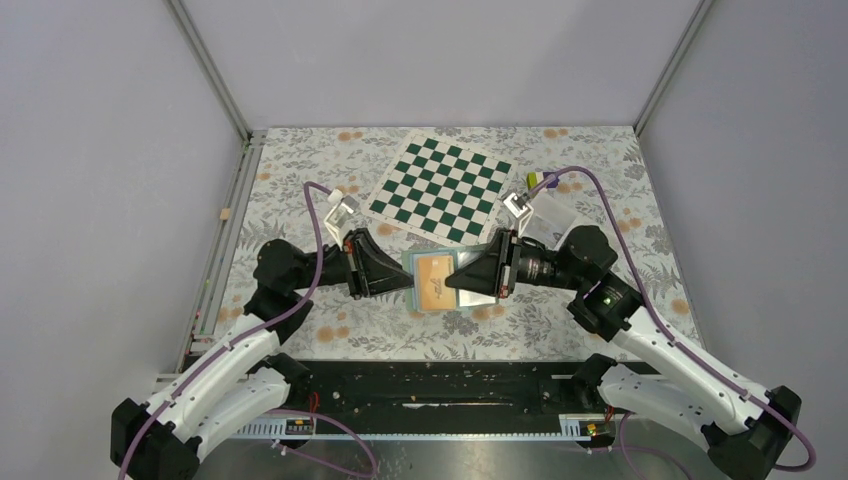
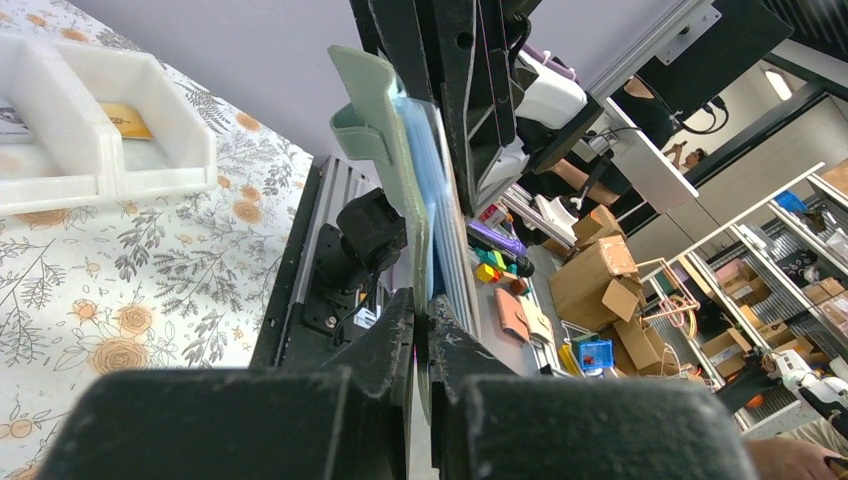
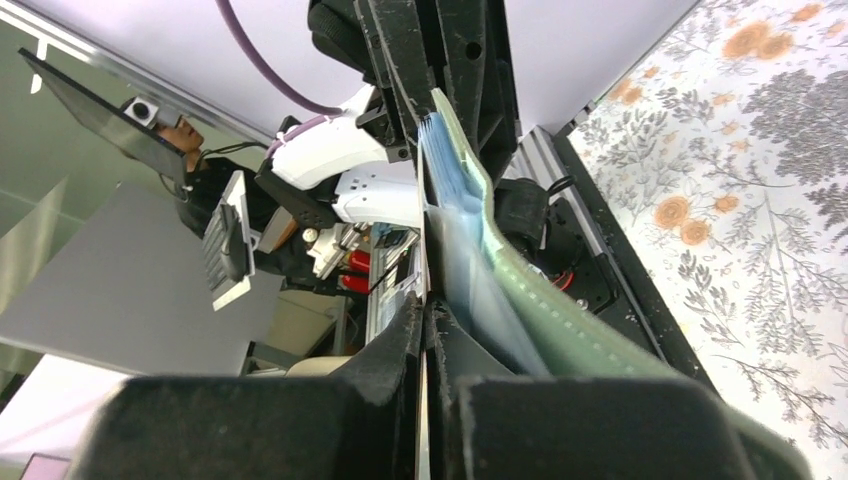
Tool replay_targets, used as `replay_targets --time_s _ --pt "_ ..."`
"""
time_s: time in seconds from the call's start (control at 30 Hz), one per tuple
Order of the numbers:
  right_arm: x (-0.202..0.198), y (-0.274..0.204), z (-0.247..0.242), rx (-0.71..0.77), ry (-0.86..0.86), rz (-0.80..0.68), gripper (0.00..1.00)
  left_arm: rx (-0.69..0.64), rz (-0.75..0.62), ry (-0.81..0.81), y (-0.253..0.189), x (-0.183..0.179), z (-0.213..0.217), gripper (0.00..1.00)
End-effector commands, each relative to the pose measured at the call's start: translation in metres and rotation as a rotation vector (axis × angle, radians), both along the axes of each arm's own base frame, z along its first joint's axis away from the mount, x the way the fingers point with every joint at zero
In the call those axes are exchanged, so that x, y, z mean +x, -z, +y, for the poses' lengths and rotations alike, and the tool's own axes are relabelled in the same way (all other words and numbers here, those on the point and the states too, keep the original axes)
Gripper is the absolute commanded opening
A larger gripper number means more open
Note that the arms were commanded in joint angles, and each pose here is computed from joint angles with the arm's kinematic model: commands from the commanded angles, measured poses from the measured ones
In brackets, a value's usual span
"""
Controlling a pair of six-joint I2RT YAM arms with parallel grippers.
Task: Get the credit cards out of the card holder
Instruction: Remove the credit card from the card holder.
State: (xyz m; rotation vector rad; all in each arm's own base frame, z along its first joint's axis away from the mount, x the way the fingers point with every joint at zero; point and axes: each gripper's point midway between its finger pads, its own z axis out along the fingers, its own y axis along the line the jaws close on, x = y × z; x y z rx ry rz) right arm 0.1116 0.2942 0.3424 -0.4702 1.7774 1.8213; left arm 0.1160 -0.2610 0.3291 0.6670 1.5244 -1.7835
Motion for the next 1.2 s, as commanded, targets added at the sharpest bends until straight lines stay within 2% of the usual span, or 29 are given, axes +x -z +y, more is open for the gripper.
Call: replay_targets --time_s 0.0,0.2,0.4,0.53,0.6,0.7,0.73,0.77,0.8,0.83,0.87,0.93,0.97,1.07,1.1,1.13,1.17 --pt "-0.002 -0.021 -0.013 -0.001 0.054 -0.098 0.00 -0.033 -0.101 -0.022 -0.014 -0.003 0.004 0.00" --pt "-0.013 -0.024 -0.021 -0.016 0.023 -0.134 0.00 -0.033 -0.128 -0.007 -0.017 -0.006 0.004 0.00" --pt "-0.017 -0.020 -0.018 -0.027 -0.020 -0.109 0.00 -0.060 -0.143 0.016 -0.022 -0.011 0.005 0.00" --pt "-0.020 -0.023 -0.018 -0.012 -0.037 -0.113 0.08 -0.070 -0.129 0.028 -0.022 -0.011 0.005 0.00" --pt "-0.020 -0.025 -0.017 0.002 -0.046 -0.107 0.00 -0.072 -0.125 0.031 -0.022 -0.011 0.004 0.00" --pt "-0.019 -0.027 -0.014 0.023 -0.049 -0.089 0.00 -0.080 -0.126 0.035 -0.023 -0.011 0.004 0.00" --pt "-0.019 -0.029 -0.013 0.032 -0.056 -0.085 0.03 -0.083 -0.127 0.033 -0.024 -0.011 0.004 0.00" --pt "-0.019 -0.030 -0.012 0.038 -0.066 -0.078 0.19 -0.084 -0.127 0.035 -0.024 -0.011 0.003 0.00" --pt "-0.019 -0.030 -0.011 0.038 -0.067 -0.067 0.29 -0.084 -0.128 0.036 -0.024 -0.011 0.003 0.00" --pt "-0.018 -0.030 -0.011 0.040 -0.066 -0.059 0.29 -0.084 -0.128 0.037 -0.024 -0.010 0.003 0.00" --pt "-0.017 -0.030 -0.010 0.044 -0.062 -0.056 0.24 -0.083 -0.126 0.038 -0.023 -0.010 0.003 0.00" --pt "-0.015 -0.030 -0.011 0.049 -0.043 -0.055 0.03 -0.081 -0.125 0.040 -0.023 -0.010 0.003 0.00" --pt "-0.013 -0.030 -0.011 0.050 -0.033 -0.057 0.00 -0.080 -0.126 0.043 -0.022 -0.010 0.003 0.00" --pt "-0.012 -0.034 -0.015 0.064 -0.006 -0.068 0.01 -0.080 -0.133 0.051 -0.023 -0.013 0.003 0.00" --pt "-0.013 -0.035 -0.016 0.064 -0.005 -0.068 0.16 -0.080 -0.137 0.053 -0.024 -0.013 0.003 0.00" --pt "-0.013 -0.036 -0.017 0.065 -0.001 -0.067 0.26 -0.078 -0.139 0.053 -0.024 -0.014 0.003 0.00" --pt "-0.013 -0.036 -0.018 0.067 0.000 -0.067 0.32 -0.077 -0.141 0.053 -0.024 -0.014 0.004 0.00"
